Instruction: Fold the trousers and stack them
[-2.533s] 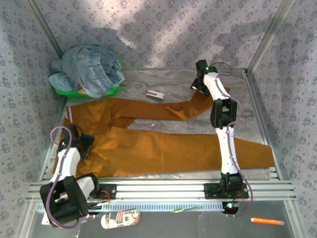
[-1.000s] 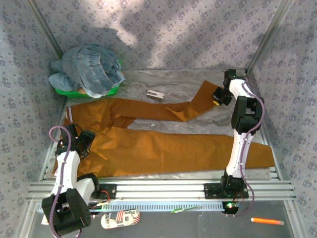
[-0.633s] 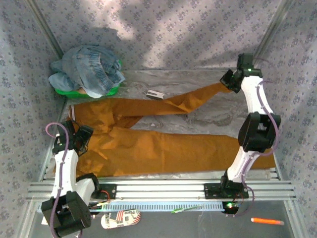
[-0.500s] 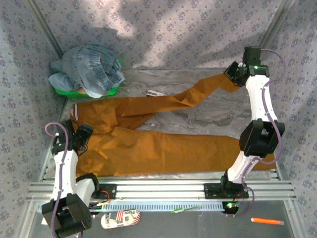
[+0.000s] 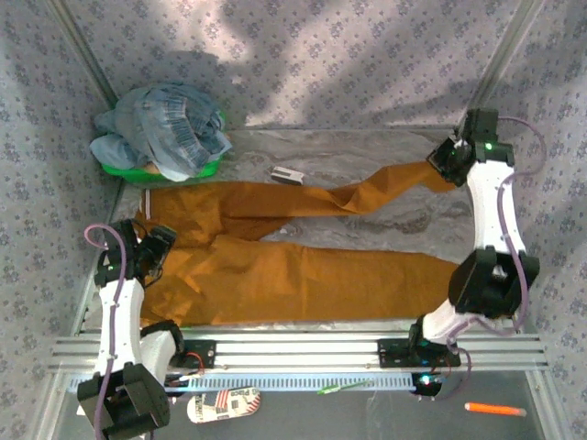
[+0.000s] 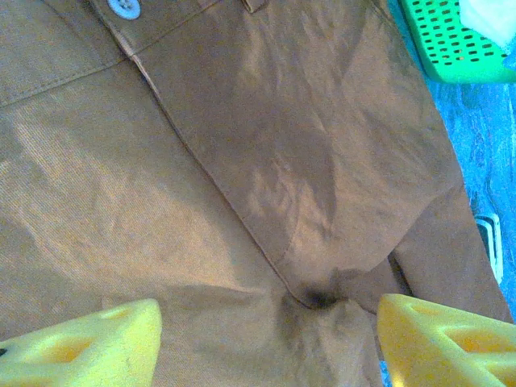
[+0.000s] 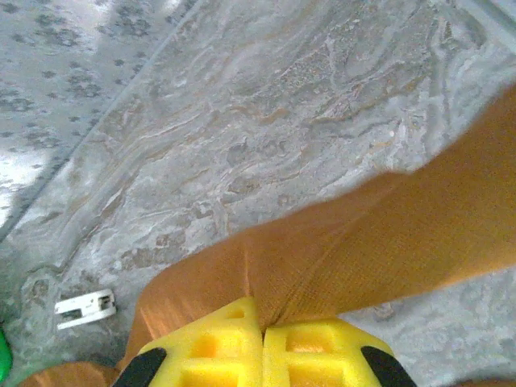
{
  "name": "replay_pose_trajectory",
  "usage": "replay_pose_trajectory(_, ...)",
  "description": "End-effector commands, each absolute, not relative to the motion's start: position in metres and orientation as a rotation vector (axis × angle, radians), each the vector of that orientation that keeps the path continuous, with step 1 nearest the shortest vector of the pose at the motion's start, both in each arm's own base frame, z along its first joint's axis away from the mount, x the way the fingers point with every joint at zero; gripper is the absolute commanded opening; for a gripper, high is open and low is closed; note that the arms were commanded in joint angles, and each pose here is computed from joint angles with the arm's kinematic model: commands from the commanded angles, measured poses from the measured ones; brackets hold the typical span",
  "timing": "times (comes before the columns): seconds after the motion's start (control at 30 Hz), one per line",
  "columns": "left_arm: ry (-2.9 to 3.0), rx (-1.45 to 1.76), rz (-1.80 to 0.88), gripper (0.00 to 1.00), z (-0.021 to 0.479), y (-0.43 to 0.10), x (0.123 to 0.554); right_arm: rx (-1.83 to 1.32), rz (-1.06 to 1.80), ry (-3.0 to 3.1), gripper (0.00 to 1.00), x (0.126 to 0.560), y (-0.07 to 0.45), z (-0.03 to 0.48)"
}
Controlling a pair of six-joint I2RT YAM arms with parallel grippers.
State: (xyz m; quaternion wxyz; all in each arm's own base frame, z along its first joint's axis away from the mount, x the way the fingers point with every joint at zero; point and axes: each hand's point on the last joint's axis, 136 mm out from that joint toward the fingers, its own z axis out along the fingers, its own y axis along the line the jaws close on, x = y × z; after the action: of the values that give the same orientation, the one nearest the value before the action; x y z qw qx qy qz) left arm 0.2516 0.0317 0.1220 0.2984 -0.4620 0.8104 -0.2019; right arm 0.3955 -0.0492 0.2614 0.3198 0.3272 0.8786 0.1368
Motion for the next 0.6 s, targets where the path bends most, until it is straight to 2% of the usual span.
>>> replay_pose_trajectory(0.0,2.158,-1.18,-0.561,0.71,0.13,0.027,0.258,0.826,0.395,2.189,0.0,0.367,-0.039,0.294)
replay_pose_trajectory(0.1,2.168,-1.172,-0.562,0.71,0.127,0.026,0.26,0.811,0.42,2.205,0.0,0.379,-0.031,0.292)
replay_pose_trajectory(0.23,2.201,-1.151,-0.564,0.7,0.124,0.021,0.265,0.86,0.439,2.276,0.0,0.438,-0.027,0.273)
replay_pose_trajectory(0.37,2.231,-1.147,-0.566,0.7,0.117,0.017,0.272,1.057,0.422,2.338,0.02,0.498,-0.046,0.225)
replay_pose_trajectory(0.43,2.248,-1.151,-0.565,0.7,0.113,0.015,0.274,1.158,0.382,2.352,0.28,0.516,-0.058,0.199)
replay_pose_trajectory(0.53,2.275,-1.134,-0.557,0.71,0.109,0.01,0.278,1.206,0.34,2.379,0.52,0.531,-0.061,0.173)
replay_pose_trajectory(0.57,2.288,-1.118,-0.552,0.72,0.109,0.007,0.279,1.176,0.328,2.403,0.57,0.533,-0.057,0.17)
